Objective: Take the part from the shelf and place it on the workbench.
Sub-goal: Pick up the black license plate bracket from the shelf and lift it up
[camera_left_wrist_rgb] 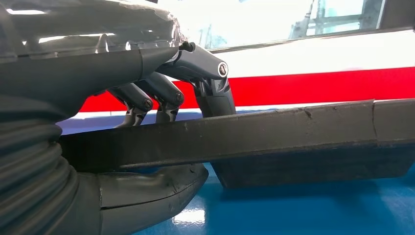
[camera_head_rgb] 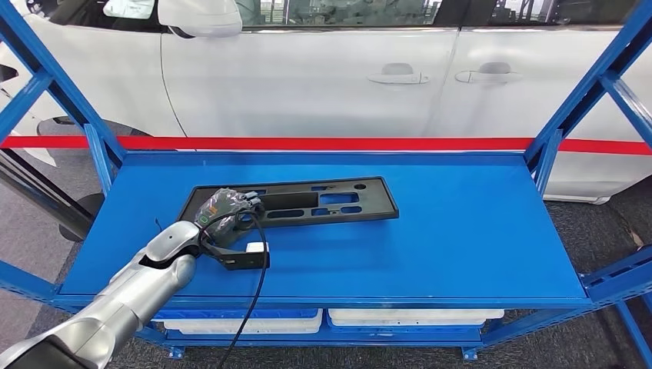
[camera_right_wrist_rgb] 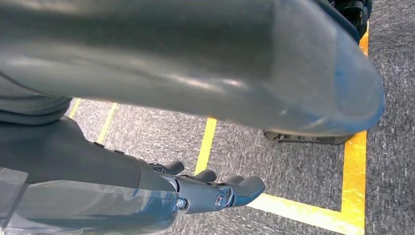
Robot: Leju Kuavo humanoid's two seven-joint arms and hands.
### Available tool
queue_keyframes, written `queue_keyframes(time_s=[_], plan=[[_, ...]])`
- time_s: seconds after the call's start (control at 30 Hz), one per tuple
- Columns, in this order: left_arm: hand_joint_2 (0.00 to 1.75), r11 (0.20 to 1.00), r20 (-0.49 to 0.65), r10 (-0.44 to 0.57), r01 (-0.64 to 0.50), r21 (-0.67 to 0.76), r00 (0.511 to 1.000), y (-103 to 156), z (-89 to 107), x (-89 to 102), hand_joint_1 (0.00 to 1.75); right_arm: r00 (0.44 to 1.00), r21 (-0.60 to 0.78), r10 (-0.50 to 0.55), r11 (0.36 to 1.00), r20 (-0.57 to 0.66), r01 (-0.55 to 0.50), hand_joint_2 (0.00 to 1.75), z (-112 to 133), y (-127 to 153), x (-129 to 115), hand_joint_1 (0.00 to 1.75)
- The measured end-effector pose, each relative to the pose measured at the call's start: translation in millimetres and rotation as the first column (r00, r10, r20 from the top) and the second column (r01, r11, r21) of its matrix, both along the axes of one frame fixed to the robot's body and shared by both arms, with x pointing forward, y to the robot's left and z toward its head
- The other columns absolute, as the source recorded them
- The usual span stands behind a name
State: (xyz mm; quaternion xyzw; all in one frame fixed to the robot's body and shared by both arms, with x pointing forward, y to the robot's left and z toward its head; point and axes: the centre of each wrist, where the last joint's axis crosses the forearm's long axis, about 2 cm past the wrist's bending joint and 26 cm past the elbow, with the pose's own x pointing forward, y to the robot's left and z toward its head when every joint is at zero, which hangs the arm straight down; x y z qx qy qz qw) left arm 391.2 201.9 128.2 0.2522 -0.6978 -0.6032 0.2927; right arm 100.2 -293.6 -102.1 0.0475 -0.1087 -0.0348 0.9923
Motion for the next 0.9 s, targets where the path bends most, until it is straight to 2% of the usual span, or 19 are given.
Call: queue_keyframes(time_s=[0.67,0.9], plan=[[1.75,0.999,0.014,0.023,-0.022,-0.039,1.0,0.2,0.9,0.3,1.75,1.0,0.001,-0.007,1.0,0.0,0.007,0.0,-0.1,0.0,-0.4,0.0],[1.75,0.996,0.088,0.031,-0.024,-0.086,0.996,1.6,-4.3,-5.3,1.75,1.0,-0.003,-0.012,1.0,-0.001,0.012,0.0,-0.1,-0.1,-0.6,0.0]])
